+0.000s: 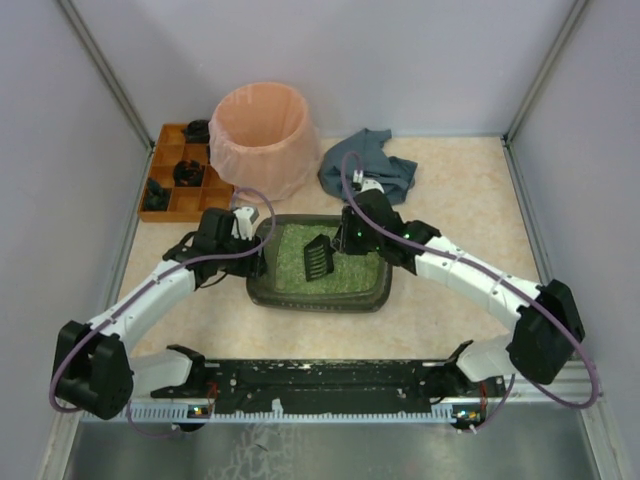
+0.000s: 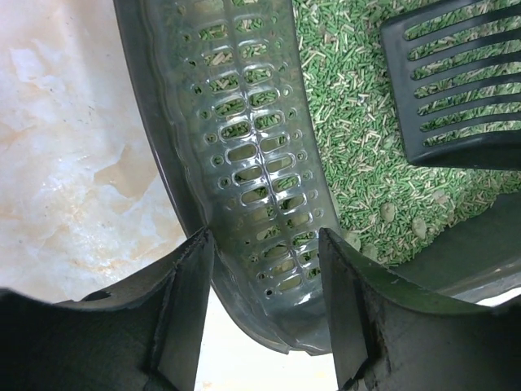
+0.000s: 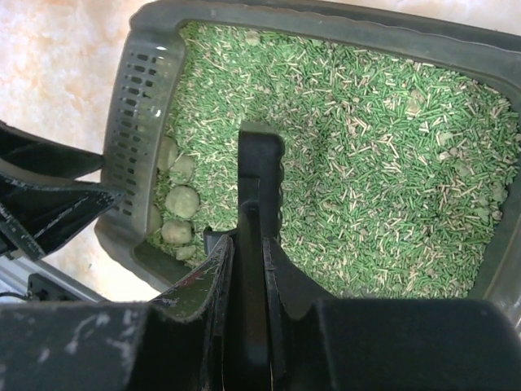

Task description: Clean the litter box

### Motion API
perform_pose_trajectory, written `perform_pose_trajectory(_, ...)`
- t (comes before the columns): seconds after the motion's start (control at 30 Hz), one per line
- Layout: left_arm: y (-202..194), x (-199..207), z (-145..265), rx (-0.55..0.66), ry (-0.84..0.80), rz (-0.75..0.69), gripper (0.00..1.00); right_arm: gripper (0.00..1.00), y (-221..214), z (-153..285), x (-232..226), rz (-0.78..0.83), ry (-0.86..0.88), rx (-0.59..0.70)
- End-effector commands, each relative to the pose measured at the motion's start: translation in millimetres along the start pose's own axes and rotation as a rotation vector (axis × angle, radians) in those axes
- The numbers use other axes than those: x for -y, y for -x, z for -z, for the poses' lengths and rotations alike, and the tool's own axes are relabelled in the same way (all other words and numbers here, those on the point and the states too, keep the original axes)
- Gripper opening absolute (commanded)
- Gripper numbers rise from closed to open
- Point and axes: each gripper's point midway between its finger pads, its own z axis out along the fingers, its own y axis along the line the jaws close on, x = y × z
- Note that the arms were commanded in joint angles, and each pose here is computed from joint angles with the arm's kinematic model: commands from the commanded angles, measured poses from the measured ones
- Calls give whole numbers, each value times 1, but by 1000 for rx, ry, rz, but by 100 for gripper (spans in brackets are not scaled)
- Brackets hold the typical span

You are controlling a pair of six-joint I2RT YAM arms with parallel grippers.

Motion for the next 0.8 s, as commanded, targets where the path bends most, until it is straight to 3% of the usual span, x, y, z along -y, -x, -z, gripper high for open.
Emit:
perform_pose_trajectory(0.0,5,7,1,-8,-40,-16,59,0,15,-8,-20,-20,31,5)
perform_pose_trajectory(0.37,1,9,-3,-29,-57,-22,52,0,-14,-41,-9,-12,-47,-146)
perform_pose_trajectory(0.77,-1,11,-4,-42,-70,-26,48,0,-66,-67,-21,-84,33,-278)
